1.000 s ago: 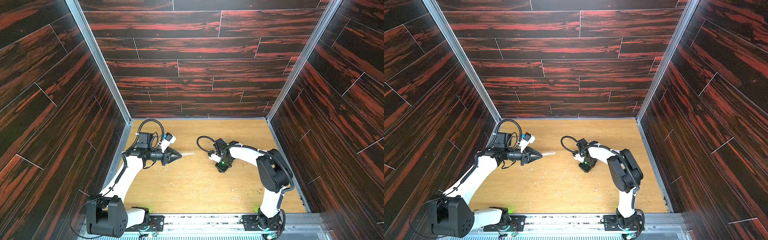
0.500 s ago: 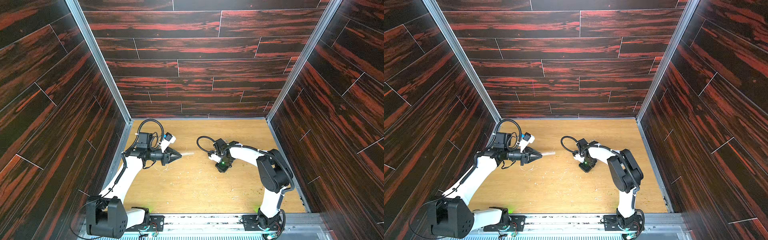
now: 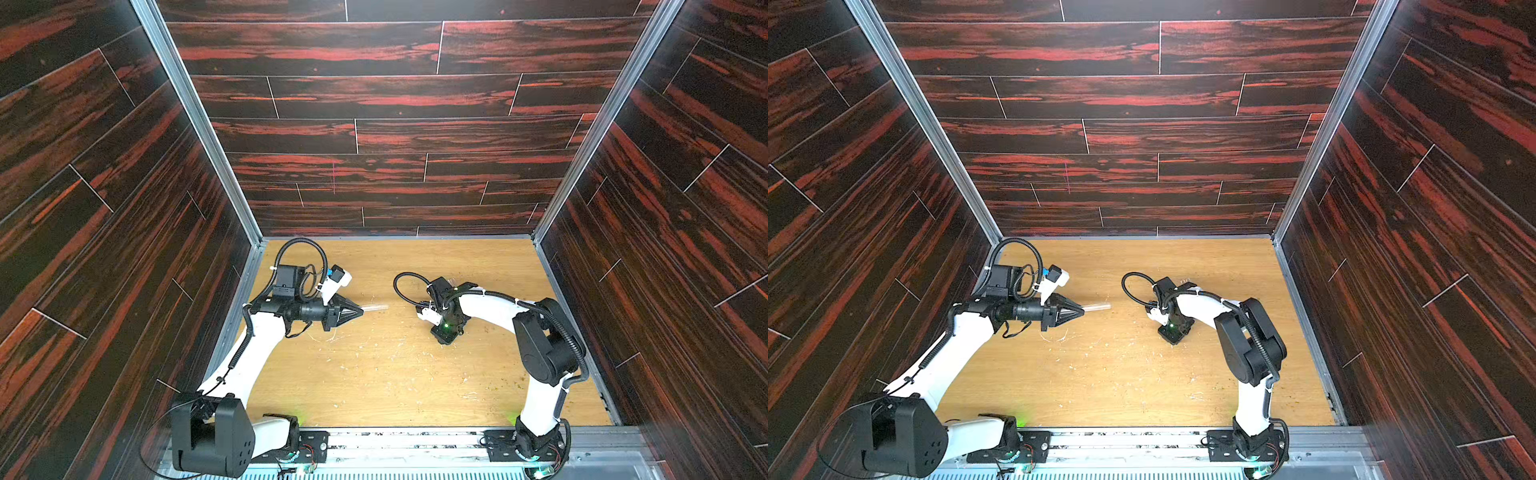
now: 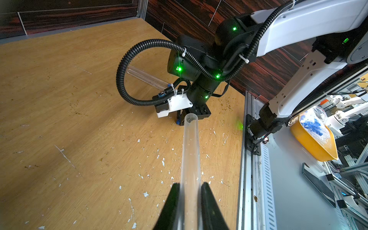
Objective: Insert stoppers into test tubes
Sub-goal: Pick up the stopper from the center of the board.
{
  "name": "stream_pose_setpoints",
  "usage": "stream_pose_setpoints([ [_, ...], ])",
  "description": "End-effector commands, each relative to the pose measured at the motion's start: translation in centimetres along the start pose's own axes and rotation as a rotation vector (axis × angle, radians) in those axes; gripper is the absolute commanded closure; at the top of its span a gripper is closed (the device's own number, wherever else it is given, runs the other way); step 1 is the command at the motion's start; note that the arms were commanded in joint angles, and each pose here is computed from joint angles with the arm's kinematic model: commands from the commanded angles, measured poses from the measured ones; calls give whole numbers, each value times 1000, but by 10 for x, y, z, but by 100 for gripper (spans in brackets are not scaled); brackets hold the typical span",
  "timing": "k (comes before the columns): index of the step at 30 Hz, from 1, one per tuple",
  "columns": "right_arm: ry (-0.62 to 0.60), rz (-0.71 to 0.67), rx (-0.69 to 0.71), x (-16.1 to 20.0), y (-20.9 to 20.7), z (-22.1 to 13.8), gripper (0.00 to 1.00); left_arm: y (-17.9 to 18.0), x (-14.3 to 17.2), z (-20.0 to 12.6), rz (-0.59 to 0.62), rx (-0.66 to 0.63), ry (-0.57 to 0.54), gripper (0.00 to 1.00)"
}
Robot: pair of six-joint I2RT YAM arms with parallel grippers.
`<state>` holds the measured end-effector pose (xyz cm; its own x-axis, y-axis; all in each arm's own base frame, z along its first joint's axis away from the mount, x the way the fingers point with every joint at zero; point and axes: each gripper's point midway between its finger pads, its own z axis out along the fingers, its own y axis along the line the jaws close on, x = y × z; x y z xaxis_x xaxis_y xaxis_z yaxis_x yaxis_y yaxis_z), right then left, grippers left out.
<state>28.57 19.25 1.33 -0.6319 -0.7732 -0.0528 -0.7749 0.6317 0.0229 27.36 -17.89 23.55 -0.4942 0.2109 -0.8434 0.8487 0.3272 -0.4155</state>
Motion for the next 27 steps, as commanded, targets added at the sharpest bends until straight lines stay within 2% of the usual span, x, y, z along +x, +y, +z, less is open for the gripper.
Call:
stream_pose_setpoints([
  [1, 52, -28, -60, 17, 15, 3, 74, -7, -6, -4, 36, 8, -17, 100],
  [27, 27, -43, -37, 14, 14, 1, 78, -7, -6, -7, 43, -1, -22, 100],
])
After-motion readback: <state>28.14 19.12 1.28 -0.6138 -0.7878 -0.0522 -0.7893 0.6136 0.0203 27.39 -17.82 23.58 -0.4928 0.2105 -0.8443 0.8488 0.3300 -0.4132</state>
